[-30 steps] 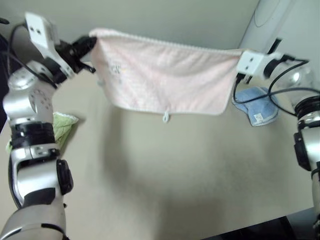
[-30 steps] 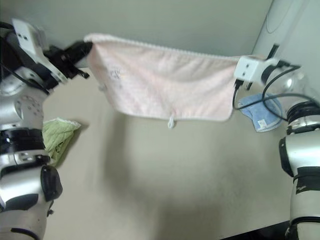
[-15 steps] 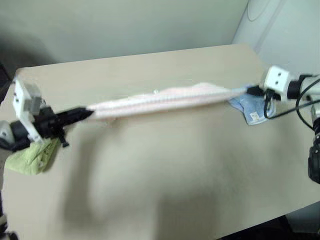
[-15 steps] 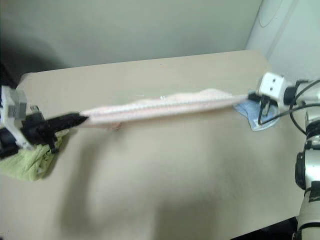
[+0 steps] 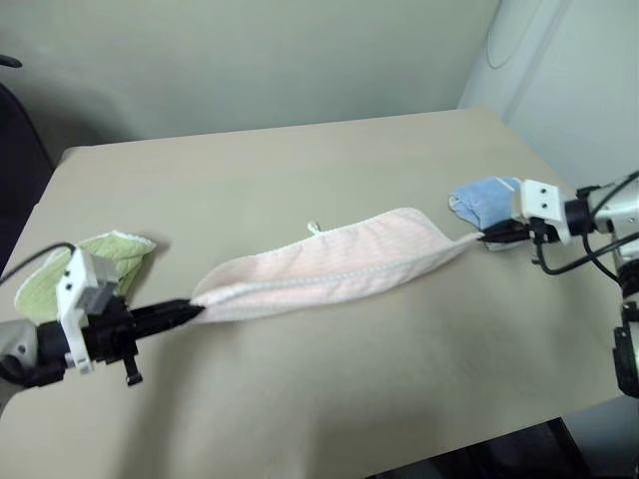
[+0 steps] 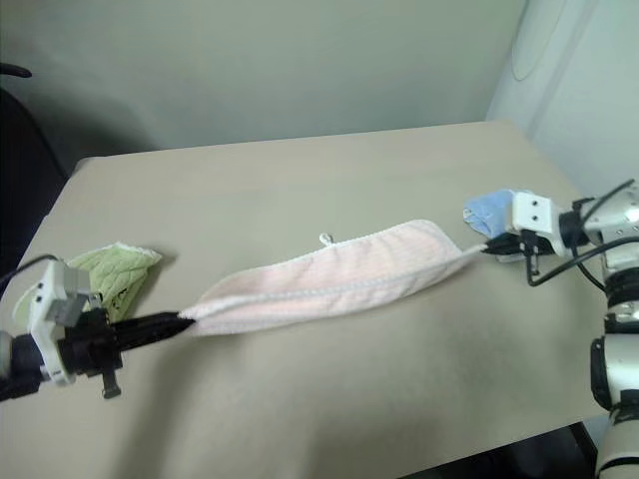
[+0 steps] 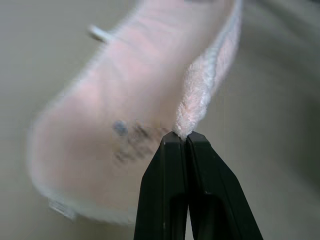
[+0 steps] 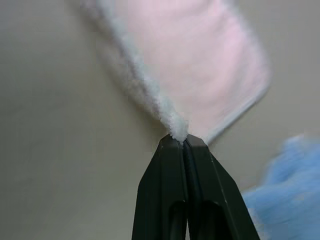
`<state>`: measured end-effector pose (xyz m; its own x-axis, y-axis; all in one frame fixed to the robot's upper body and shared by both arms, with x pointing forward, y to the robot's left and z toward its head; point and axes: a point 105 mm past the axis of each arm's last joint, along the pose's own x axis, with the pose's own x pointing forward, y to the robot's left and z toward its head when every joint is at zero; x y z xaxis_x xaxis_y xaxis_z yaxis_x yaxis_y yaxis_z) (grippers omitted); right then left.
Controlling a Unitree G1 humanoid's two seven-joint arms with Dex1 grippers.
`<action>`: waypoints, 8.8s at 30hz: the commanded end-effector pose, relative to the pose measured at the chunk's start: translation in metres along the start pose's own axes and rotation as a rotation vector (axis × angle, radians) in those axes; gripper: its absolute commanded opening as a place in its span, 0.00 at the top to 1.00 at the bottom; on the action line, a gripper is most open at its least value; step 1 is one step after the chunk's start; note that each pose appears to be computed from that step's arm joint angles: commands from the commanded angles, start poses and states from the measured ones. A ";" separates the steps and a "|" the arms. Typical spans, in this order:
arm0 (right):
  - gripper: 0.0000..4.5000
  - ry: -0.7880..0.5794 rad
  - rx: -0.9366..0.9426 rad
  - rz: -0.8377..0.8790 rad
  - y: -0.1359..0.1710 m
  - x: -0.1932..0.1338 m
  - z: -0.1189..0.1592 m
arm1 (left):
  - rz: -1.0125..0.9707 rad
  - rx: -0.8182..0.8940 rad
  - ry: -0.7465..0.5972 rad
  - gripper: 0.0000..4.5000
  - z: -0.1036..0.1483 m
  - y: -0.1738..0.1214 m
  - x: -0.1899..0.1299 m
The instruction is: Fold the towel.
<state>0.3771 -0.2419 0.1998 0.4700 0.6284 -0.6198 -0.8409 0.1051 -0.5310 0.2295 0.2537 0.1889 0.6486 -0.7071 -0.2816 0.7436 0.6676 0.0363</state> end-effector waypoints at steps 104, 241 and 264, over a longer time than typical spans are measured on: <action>0.99 -0.189 0.040 0.053 0.035 0.108 0.110 | 0.055 0.328 -0.046 0.11 -0.023 -0.020 0.072; 1.00 -0.638 0.646 -0.143 0.024 0.121 0.105 | -0.051 -0.218 -0.217 0.99 0.041 -0.012 0.216; 1.00 -0.656 0.665 -0.225 0.012 0.089 0.085 | 0.024 -0.633 -0.315 0.86 0.032 0.037 0.153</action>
<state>0.3872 -0.1245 0.1708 0.5835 0.8112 -0.0379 -0.8120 0.5836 -0.0078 0.3689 0.1689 0.1759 0.7891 -0.6143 -0.0021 0.5269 0.6786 -0.5117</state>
